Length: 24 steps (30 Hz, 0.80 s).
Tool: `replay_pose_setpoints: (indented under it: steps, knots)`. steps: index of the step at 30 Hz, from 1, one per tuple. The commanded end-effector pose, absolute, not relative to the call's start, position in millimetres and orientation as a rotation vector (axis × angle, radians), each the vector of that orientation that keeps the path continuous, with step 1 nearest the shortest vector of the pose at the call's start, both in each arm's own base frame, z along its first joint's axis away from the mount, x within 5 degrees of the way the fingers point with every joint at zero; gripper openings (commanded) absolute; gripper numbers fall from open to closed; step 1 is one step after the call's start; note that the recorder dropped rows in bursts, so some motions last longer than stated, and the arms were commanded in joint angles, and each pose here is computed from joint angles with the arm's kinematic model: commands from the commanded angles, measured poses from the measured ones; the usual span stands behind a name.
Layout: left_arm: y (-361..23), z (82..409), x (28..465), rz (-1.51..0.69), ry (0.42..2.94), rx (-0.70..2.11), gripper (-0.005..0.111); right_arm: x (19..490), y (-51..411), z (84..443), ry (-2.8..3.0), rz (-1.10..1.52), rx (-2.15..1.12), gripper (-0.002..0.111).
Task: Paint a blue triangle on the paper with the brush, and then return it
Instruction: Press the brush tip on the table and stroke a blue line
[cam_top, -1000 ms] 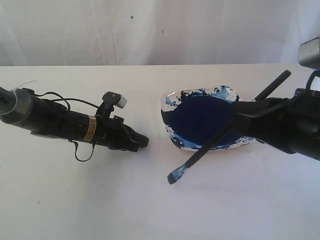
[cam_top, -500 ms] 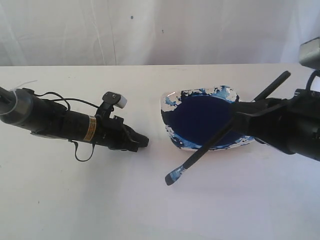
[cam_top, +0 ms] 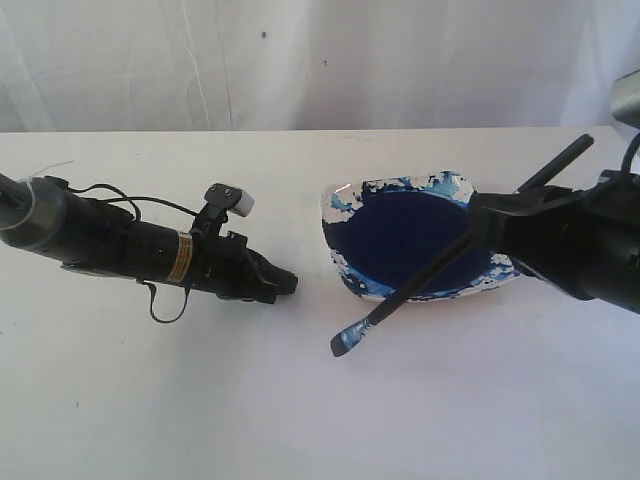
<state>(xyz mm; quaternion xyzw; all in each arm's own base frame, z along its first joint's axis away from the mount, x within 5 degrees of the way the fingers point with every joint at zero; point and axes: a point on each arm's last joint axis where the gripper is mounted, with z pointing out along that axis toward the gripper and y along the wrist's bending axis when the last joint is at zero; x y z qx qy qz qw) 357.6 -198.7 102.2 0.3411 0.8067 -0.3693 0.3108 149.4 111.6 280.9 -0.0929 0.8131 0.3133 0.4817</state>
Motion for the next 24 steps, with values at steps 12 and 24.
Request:
replay_pose_setpoints:
  steps: [12, 24]
  knots:
    - [-197.5, 100.4, 358.7, -0.92, 2.148, 0.913, 0.0, 163.4, 120.4, 260.9, 2.096, 0.752, -0.18, 0.002]
    - [-197.5, 100.4, 358.7, -0.92, 2.148, 0.913, 0.0, 169.3, 116.8, 263.9, 2.059, 0.685, -0.148, 0.002]
